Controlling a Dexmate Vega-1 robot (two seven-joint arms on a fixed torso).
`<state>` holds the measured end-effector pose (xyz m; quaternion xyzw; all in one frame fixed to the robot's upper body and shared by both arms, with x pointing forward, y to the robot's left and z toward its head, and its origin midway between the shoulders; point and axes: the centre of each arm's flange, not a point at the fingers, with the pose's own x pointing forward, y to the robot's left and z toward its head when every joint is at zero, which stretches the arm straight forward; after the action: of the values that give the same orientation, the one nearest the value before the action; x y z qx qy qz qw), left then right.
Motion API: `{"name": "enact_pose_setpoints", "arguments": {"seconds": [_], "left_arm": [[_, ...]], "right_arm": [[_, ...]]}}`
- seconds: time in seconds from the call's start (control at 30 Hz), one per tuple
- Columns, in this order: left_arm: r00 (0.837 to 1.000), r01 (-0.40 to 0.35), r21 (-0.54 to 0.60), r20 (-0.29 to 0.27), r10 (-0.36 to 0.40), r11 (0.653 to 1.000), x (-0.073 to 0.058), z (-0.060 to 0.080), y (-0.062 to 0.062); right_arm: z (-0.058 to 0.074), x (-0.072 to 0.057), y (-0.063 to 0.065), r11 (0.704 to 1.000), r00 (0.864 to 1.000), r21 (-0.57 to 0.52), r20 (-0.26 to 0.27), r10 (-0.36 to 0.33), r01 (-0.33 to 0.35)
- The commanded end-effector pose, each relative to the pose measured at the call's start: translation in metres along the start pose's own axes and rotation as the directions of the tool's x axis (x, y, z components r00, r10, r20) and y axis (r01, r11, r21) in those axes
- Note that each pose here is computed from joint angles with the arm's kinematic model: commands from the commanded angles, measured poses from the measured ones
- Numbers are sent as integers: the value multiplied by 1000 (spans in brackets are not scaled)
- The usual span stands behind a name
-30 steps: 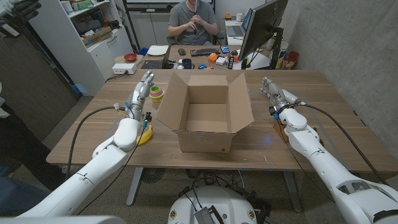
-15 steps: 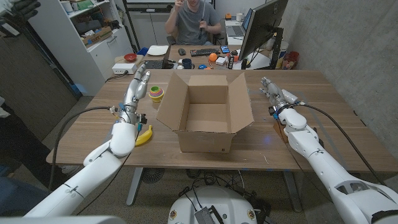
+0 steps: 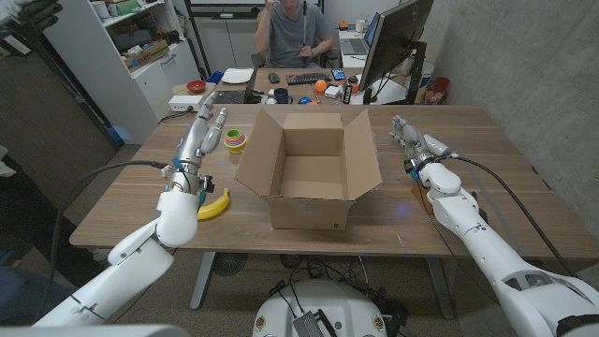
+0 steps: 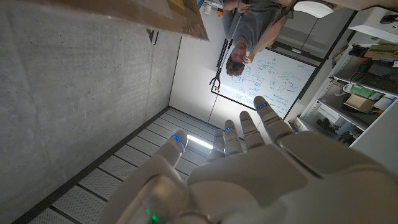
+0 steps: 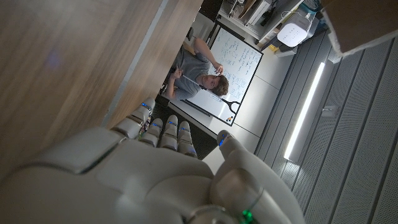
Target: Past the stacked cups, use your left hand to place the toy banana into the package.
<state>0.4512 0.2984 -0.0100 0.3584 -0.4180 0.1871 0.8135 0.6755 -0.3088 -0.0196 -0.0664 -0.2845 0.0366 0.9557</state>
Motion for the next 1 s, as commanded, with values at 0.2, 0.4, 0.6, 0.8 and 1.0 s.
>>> {"name": "enact_pose_setpoints", "arguments": {"seconds": [0.2,0.4,0.6,0.8,1.0], "left_arm": [[985,156,238,-111,-133,959,-46,29,50],[971,210,307,-174,-162,928,-57,35,67],[954,256,379,-248,-169,889,-67,35,83],[933,306,438,-313,-176,845,-67,32,92],[925,324,473,-339,-171,819,-66,31,97]], "right_arm": [[-5,5,0,1000,1000,3,-9,18,-18],[-9,7,3,1000,1000,7,-15,24,-24],[-16,11,10,999,999,13,-29,42,-42],[-15,12,11,999,998,7,-26,49,-49],[-14,13,9,999,999,5,-17,45,-45]]}}
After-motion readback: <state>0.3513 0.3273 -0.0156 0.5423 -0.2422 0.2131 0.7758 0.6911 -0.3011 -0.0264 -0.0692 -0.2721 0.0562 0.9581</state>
